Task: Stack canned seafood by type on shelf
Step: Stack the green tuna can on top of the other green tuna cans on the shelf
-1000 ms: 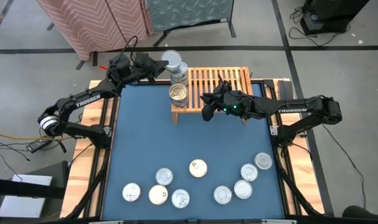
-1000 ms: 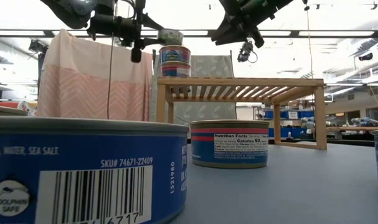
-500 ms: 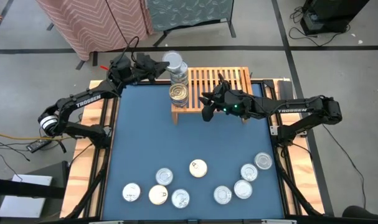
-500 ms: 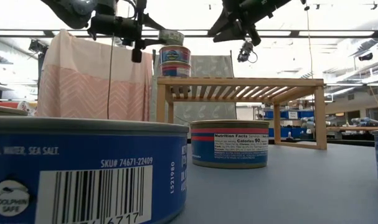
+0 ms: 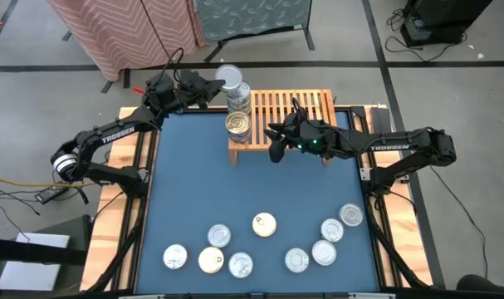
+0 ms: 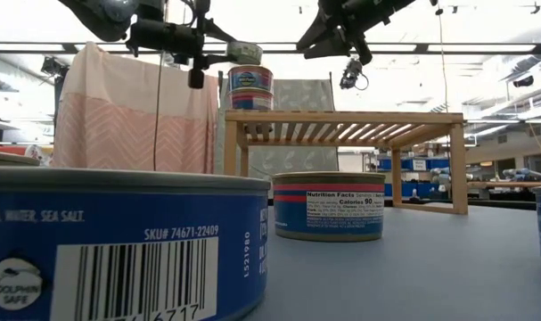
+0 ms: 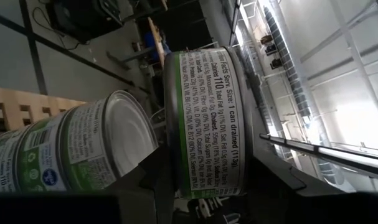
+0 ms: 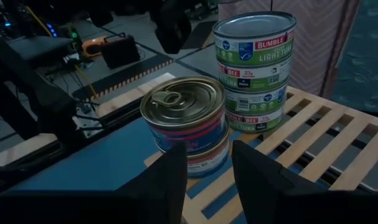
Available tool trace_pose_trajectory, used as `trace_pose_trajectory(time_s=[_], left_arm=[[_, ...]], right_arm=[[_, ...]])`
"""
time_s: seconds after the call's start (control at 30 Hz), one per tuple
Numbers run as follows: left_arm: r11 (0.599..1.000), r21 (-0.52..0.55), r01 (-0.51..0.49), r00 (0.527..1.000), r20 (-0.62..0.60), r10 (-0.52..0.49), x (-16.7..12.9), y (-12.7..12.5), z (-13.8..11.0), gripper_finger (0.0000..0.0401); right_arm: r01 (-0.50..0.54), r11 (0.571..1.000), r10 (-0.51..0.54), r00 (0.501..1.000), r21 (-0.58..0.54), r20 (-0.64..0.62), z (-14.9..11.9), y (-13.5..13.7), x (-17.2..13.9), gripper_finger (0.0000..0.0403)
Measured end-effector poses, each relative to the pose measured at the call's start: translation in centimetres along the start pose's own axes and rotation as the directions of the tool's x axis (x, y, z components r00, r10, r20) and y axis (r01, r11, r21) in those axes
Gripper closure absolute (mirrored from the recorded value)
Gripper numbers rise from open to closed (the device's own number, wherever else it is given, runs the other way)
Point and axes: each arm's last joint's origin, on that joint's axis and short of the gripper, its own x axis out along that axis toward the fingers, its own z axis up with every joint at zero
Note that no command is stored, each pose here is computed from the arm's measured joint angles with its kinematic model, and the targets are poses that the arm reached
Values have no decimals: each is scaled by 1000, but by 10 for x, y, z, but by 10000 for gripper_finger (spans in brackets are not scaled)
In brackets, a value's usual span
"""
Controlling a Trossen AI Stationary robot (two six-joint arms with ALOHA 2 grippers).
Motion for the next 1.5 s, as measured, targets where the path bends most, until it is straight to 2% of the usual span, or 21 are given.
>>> trace_pose_trajectory(time_s=[0.5, 0.83, 1.03, 1.27, 1.4, 1.5], left_arm=[[1000, 4, 17, 998, -54, -17, 0, 0, -2, 238], [1000, 5, 6, 1000, -22, -5, 0, 0, -1, 169], [1000, 4, -5, 1000, 6, 5, 0, 0, 0, 154], [1000, 11, -12, 1000, 24, 12, 0, 1, 0, 153], [1000, 20, -17, 1000, 24, 16, 0, 1, 0, 153], [999, 15, -37, 999, 20, 37, 0, 3, 0, 153]], right_arm=[[-32, 999, 32, 999, 8, -12, 0, 1, 0, 275], [-32, 999, 32, 999, 9, -12, 0, 1, 0, 277], [-34, 999, 35, 999, 12, -6, 0, 1, 0, 277], [-102, 992, 84, 970, 70, 227, 26, 1, 1, 279], [-103, 994, 92, 966, 31, 240, 44, 0, 12, 279], [-103, 994, 109, 970, -39, 216, 61, 6, 29, 279]])
